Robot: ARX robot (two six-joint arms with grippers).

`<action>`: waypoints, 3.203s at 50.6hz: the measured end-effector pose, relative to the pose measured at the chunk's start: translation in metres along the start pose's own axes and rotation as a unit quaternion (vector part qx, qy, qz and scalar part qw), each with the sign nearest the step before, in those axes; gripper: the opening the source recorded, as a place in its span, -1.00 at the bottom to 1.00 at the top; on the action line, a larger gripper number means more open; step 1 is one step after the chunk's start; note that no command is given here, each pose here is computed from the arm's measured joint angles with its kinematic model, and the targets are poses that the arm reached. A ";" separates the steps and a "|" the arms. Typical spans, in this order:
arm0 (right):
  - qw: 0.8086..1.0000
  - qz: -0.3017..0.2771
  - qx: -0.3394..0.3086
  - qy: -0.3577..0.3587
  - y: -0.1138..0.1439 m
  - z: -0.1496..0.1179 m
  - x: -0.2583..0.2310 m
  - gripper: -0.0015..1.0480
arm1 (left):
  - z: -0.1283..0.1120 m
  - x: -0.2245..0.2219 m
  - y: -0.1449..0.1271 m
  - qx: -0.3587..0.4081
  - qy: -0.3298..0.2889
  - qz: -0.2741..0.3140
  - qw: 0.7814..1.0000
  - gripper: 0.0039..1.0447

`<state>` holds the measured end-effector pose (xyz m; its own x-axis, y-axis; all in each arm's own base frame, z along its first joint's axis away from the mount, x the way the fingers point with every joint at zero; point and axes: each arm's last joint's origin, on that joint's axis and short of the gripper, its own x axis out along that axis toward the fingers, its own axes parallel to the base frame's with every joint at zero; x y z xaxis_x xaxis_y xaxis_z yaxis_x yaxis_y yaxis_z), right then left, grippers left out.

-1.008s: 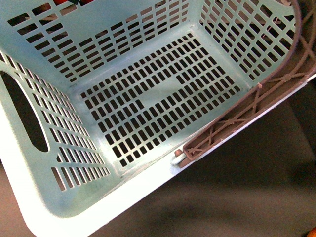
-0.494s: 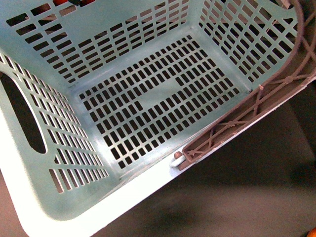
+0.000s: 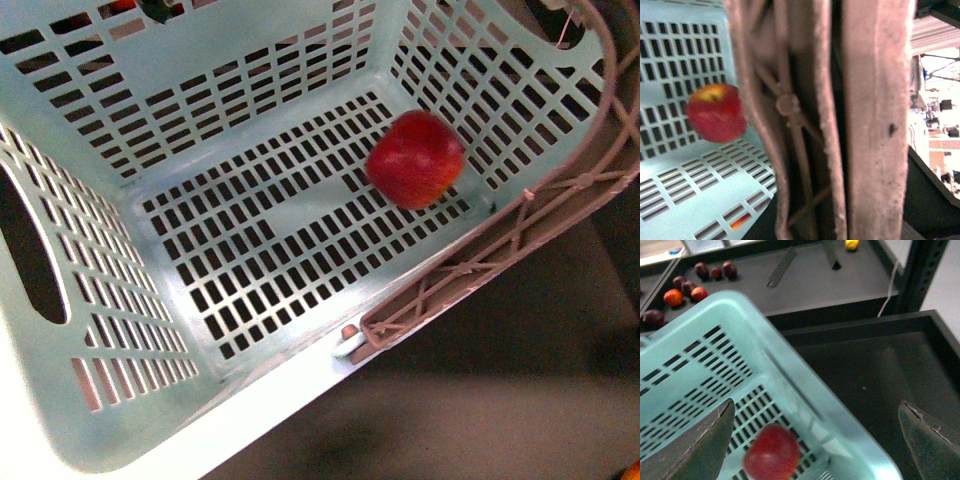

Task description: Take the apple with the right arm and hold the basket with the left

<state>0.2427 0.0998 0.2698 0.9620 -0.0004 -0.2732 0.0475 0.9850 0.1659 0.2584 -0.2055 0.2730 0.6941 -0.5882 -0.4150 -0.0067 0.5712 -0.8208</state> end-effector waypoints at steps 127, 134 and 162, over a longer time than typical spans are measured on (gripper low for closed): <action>0.986 0.013 -0.084 -0.143 -0.122 -0.118 -0.113 -0.96 | 0.000 0.000 0.000 0.000 -0.002 0.001 1.000 -0.71; 0.986 0.013 -0.084 -0.143 -0.122 -0.118 -0.113 -0.77 | 0.000 0.000 0.000 0.000 -0.002 0.001 1.000 -0.71; 0.986 0.013 -0.084 -0.143 -0.122 -0.117 -0.113 0.84 | 0.000 0.000 0.000 0.000 -0.002 0.001 1.000 -0.71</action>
<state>0.0970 0.0003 0.1691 0.9999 0.0011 0.0124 -0.0012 1.0000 0.0029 0.2586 -0.2054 0.2731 0.6970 -0.5847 -0.4151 -0.0085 0.5721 -0.8201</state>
